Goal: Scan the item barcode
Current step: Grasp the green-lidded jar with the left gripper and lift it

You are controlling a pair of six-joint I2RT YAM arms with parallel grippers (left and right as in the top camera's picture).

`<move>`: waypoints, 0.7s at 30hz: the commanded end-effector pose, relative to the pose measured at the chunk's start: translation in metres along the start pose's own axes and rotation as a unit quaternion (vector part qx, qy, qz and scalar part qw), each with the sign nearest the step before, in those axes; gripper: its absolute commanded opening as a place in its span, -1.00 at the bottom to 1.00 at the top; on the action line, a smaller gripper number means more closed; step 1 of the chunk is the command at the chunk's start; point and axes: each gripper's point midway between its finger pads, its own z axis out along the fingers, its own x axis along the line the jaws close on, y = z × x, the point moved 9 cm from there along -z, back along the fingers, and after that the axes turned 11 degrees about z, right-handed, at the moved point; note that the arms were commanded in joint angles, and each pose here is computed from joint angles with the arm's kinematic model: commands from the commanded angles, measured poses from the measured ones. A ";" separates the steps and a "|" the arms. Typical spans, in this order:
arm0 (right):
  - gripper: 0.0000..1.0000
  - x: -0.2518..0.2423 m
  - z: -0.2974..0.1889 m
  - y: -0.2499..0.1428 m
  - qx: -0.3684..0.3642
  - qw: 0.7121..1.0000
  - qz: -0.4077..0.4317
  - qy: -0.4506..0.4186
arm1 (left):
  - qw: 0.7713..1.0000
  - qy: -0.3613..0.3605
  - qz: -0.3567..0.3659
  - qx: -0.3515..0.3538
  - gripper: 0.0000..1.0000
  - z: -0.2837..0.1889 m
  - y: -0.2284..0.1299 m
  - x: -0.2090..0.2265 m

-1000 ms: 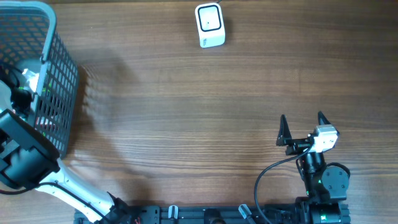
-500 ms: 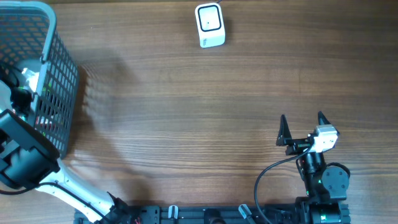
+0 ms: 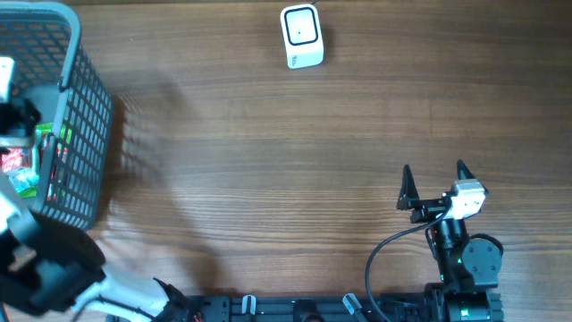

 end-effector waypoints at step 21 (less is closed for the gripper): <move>1.00 -0.001 0.000 0.000 -0.003 1.000 0.007 -0.006 | 0.954 0.080 -0.051 -0.283 -0.20 -0.221 0.054 -0.102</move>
